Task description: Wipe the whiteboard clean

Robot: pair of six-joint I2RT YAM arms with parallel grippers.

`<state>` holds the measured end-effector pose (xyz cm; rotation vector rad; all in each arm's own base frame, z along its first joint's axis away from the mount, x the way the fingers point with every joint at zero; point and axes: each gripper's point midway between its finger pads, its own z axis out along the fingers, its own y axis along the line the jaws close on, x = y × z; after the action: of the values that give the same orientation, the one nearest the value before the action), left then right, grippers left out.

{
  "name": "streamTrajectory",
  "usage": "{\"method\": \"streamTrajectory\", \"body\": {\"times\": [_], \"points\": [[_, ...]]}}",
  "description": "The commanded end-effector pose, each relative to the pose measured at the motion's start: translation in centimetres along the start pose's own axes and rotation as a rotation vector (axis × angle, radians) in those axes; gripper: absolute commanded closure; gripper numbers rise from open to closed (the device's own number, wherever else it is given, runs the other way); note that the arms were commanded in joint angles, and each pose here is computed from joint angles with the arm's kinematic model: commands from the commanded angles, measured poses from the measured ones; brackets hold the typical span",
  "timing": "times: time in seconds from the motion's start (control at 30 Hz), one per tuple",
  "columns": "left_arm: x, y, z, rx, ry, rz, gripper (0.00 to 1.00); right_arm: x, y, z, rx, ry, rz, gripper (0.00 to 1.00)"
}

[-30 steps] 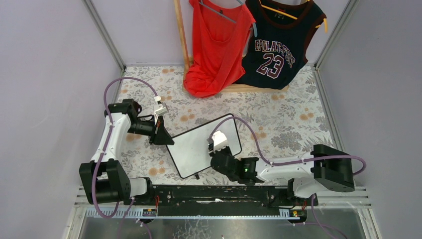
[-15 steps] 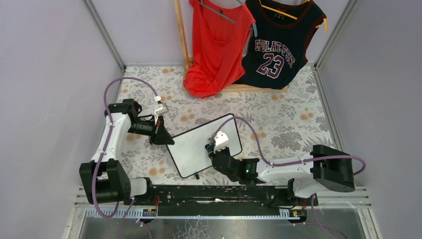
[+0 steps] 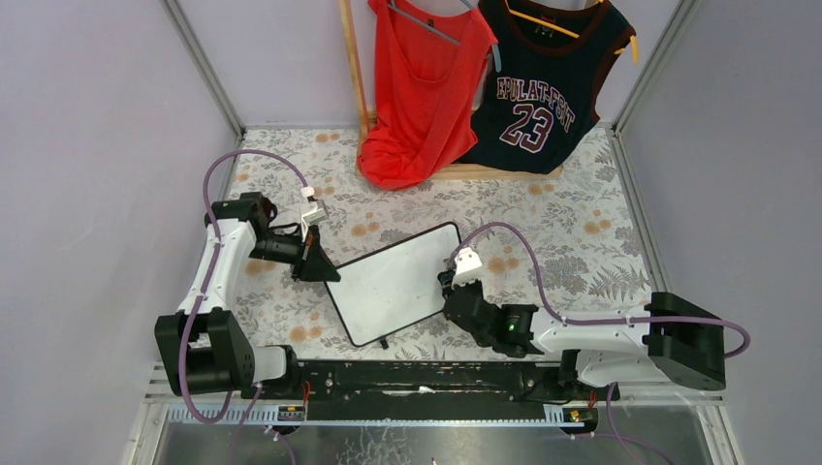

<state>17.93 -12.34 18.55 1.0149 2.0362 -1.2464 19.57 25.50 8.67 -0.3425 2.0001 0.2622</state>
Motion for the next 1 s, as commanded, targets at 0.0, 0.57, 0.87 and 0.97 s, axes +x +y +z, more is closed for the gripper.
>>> {"method": "streamTrajectory", "body": {"times": [0.0, 0.57, 0.87, 0.97], "points": [[0.0, -0.5, 0.1, 0.021, 0.011, 0.029, 1.00, -0.8, 1.3, 0.7, -0.009, -0.006, 0.009, 1.00], [0.0, -0.6, 0.1, 0.019, 0.010, 0.034, 1.00, -1.6, 14.1, 1.2, -0.239, -0.039, -0.002, 1.00], [0.1, -0.6, 0.1, 0.019, 0.010, 0.033, 1.00, -0.3, 7.4, 1.7, -0.065, -0.032, -0.012, 1.00], [0.1, -0.6, 0.1, 0.019, 0.012, 0.032, 1.00, 0.1, 3.8, 1.6, -0.003, -0.026, -0.003, 1.00]]}}
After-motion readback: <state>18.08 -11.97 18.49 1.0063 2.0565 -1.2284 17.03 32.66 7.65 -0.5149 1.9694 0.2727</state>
